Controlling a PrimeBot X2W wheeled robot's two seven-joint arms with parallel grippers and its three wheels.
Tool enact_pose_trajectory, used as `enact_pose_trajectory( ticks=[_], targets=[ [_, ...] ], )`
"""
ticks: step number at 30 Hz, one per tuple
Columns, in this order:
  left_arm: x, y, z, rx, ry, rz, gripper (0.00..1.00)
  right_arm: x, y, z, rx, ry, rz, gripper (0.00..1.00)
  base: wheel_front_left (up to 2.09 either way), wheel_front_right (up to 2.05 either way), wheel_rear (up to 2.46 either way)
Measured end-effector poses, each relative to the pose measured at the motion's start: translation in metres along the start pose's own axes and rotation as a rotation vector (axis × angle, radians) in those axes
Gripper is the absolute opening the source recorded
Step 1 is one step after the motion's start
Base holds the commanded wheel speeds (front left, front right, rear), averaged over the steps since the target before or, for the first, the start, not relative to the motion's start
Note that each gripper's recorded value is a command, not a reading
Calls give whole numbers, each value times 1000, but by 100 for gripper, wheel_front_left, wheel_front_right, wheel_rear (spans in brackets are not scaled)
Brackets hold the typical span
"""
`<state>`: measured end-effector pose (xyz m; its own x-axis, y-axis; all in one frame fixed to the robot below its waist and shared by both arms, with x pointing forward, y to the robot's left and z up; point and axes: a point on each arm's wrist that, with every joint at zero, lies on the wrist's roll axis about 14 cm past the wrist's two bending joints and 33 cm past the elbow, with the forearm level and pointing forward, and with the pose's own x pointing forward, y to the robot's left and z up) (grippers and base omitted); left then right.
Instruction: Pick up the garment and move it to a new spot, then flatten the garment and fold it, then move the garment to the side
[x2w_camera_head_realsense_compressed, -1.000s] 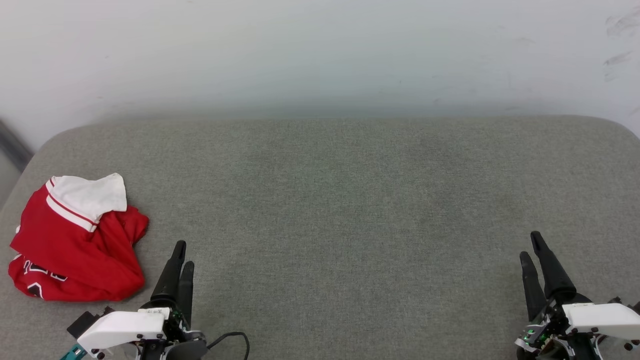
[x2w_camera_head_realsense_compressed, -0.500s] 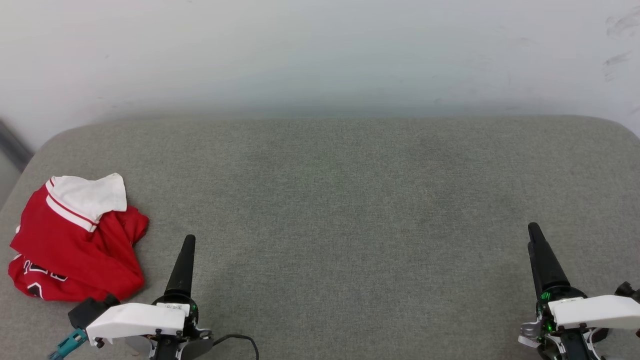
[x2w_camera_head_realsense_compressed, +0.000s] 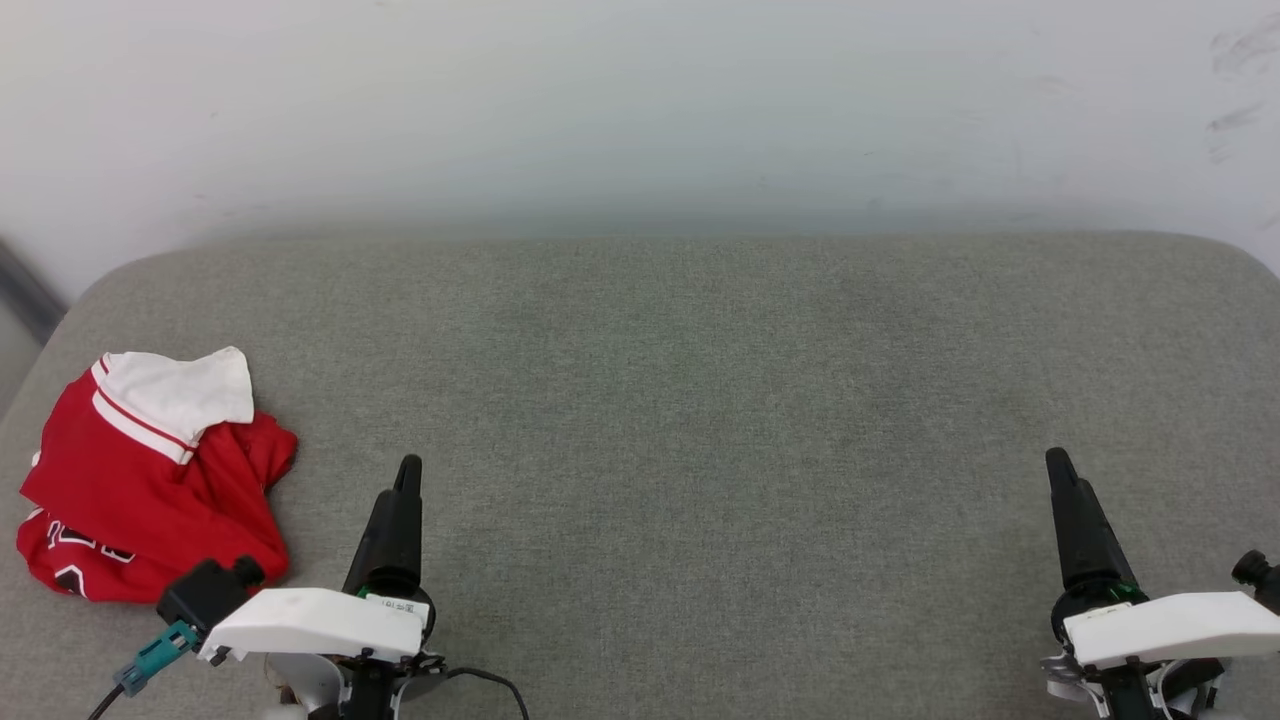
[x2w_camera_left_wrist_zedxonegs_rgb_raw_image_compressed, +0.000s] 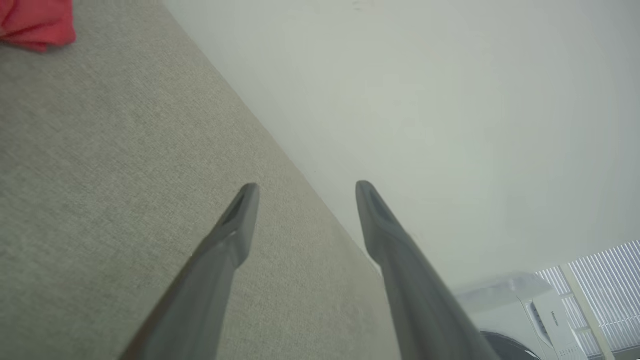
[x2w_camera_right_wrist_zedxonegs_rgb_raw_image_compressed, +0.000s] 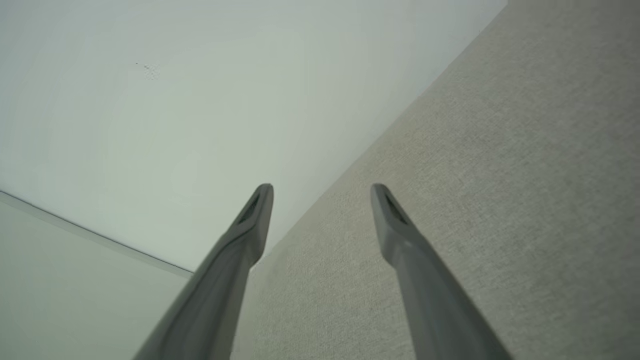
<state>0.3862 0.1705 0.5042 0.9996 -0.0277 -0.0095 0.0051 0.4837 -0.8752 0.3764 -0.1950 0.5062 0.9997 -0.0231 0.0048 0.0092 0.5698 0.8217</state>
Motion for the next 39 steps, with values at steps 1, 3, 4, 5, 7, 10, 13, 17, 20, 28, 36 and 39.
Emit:
enact_pose_trajectory(
  ticks=[1, 3, 4, 5, 7, 10, 13, 17, 20, 28, 36, 39],
  targets=[
    [0, -1, -1, 19, 2, 0, 100, 0, 0, 0, -17, -2, 1, 100, 0, 0, 0],
    [1, -4, 1, 51, -6, -10, 100, 0, 0, 0, -53, -1, 2, 100, 0, 0, 0],
    [1, -6, 1, 67, -8, -15, 100, 0, 0, -1, -70, 1, 3, 100, 0, 0, 0],
    [1, -7, 1, 84, -7, -19, 100, 0, 1, -1, -87, 2, 4, 100, 0, 0, 0],
    [2, -9, 0, 119, -9, -22, 100, 0, 1, -1, -129, 3, 6, 100, 0, 0, 0],
    [2, -11, -1, 177, -8, -27, 100, 1, 3, -1, -188, 7, 13, 100, 0, 0, 0],
    [2, -15, -2, 230, -11, -40, 100, 2, 4, -1, -233, 11, 19, 100, 0, 0, 0],
    [4, -20, -2, 303, -16, -57, 100, 3, 9, -2, -308, 20, 34, 100, 0, 0, 0],
    [6, -23, -2, 357, -21, -66, 100, 4, 12, -2, -365, 25, 45, 100, 0, 0, 0],
    [6, -27, -5, 479, -28, -81, 100, 4, 15, 2, -504, 24, 53, 100, 0, 0, 0],
    [5, -28, -6, 582, -37, -89, 100, 3, 18, 2, -610, 30, 61, 100, 0, 0, 0],
    [5, -28, -7, 624, -37, -90, 100, 1, 17, -2, -652, 43, 63, 100, 0, 0, 0]
  ],
)
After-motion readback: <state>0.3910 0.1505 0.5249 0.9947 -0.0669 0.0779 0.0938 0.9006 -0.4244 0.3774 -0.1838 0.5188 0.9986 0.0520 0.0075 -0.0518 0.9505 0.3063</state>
